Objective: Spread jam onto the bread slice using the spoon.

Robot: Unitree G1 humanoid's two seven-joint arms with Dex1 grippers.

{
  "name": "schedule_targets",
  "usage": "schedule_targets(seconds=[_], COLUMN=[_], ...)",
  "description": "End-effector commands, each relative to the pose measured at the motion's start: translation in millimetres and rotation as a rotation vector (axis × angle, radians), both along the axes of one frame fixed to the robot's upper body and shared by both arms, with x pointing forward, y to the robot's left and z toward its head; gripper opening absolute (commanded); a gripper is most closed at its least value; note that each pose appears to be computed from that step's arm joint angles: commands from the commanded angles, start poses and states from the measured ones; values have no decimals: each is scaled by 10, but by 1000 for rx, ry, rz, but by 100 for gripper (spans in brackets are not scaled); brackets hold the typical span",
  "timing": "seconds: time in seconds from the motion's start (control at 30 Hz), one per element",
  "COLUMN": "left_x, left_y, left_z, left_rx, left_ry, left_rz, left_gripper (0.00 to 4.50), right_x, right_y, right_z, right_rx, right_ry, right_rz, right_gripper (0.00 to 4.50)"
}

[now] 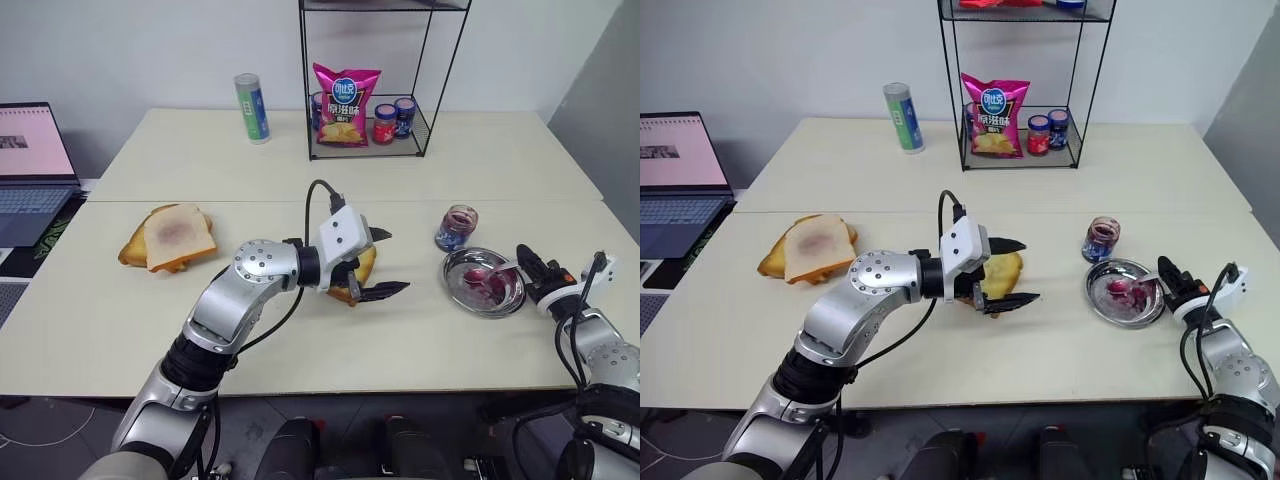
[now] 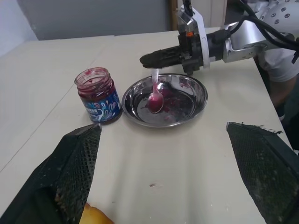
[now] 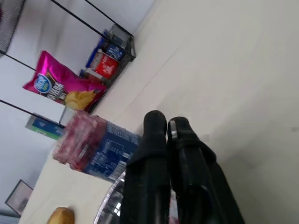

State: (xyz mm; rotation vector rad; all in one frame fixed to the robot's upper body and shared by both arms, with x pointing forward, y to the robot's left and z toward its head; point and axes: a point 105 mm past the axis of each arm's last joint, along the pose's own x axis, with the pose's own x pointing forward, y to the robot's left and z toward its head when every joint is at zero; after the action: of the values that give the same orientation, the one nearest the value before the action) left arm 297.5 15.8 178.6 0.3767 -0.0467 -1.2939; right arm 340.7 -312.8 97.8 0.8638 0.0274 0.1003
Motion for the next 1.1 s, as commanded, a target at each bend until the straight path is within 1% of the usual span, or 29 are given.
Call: schedule_targets(seconds=[0.03, 0.1, 0.2, 0.3, 0.33, 0.43, 0.47, 0.5, 0.53, 0.6, 0.67, 0.9, 1.1], left_x=[65, 76, 101, 223, 262, 349, 357, 356, 358, 371, 384, 409, 401], left_y=[102, 140, 207, 276, 291, 280, 229, 182, 143, 92, 61, -19, -2], left_z=[121, 129, 134, 182, 203, 284, 310, 327, 332, 339, 357, 363, 364], left_rx=[-29, -35, -42, -63, -75, -130, -153, -167, -172, -169, -172, -158, -156], left_ry=[-46, -37, -29, -68, -74, -83, -82, -83, -84, -93, -96, -106, -107], left_rz=[34, 43, 64, 135, 156, 197, 196, 189, 184, 172, 161, 131, 131], left_gripper=[450, 450, 450, 450, 450, 450, 450, 450, 450, 450, 450, 450, 450], right_x=[-64, -68, -107, -92, -78, 21, 87, 143, 196, 279, 340, 470, 545], right_y=[-43, 31, 216, 302, 317, 445, 523, 587, 627, 669, 718, 821, 895], right_z=[151, 351, 652, 973, 1044, 1408, 1576, 1683, 1718, 1704, 1711, 1694, 1547], right_rx=[-56, -70, -237, -306, -320, -379, -416, -460, -515, -616, -677, -770, -881], right_ry=[-12, -61, -109, -176, -191, -281, -324, -346, -344, -326, -334, -355, -356], right_rz=[17, 48, 116, 101, 93, 73, 66, 56, 47, 41, 49, 65, 79], right_gripper=[0, 0, 0, 0, 0, 0, 0, 0, 0, 0, 0, 0, 0])
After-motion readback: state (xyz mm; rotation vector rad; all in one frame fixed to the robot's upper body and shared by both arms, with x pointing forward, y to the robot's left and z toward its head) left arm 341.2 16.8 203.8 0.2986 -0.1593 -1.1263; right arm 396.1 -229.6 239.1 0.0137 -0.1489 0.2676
